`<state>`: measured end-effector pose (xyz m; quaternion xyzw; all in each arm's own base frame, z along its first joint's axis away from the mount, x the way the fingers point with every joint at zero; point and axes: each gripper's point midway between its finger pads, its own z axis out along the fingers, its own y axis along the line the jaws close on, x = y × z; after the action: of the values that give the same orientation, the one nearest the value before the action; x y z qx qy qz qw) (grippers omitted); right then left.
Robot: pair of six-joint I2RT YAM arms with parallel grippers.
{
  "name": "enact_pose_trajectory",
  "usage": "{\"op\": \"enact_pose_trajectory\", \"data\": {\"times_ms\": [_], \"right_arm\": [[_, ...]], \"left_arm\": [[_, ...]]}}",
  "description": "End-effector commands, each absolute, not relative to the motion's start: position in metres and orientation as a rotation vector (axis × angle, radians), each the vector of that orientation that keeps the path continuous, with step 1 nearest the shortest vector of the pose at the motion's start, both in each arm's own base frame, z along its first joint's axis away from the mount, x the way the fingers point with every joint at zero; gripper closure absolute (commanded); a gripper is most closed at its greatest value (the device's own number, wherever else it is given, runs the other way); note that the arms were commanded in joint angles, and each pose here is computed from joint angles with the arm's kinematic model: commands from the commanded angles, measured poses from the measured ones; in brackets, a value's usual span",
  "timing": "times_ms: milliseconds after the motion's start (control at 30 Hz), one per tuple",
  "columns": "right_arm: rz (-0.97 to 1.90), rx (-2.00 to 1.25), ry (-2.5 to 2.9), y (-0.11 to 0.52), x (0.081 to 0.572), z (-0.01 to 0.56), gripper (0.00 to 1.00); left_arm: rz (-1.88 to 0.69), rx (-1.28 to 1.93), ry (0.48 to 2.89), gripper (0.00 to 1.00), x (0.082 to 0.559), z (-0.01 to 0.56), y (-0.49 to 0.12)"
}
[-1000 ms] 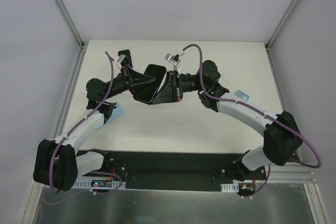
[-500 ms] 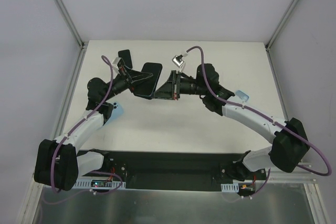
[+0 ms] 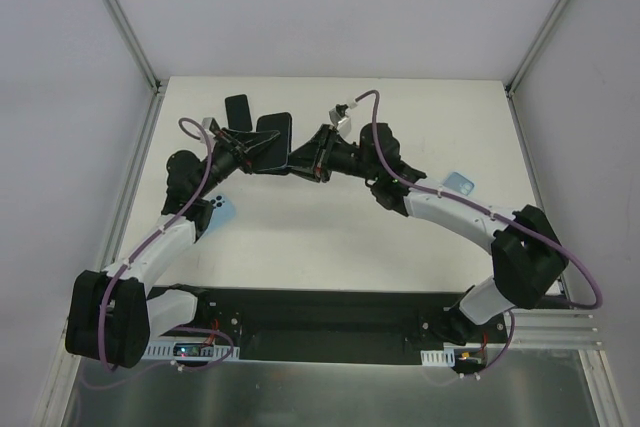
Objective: Take the phone out of the phone case
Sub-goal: Remove the phone case from the phone.
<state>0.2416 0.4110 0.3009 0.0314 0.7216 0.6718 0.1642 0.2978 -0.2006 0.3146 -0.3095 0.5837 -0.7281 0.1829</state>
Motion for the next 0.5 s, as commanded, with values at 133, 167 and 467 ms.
{"op": "enact_pose_trajectory", "data": {"times_ms": [133, 167, 467], "right_arm": [[1.802, 0.339, 1.865, 0.428, 0.320, 0.325, 0.73], [1.807, 0.329, 1.860, 0.431, 0.322, 0.329, 0.73], [1.754, 0.294, 1.871, 0.420, 0.334, 0.329, 0.99]], "left_arm": [[-2.196, -0.400, 1.754, 1.00, 0.219, 0.344, -0.228], [-2.195, -0.398, 1.760, 1.00, 0.218, 0.342, -0.229], [-2.105, -0.375, 1.822, 1.00, 0.220, 0.320, -0.233]]}}
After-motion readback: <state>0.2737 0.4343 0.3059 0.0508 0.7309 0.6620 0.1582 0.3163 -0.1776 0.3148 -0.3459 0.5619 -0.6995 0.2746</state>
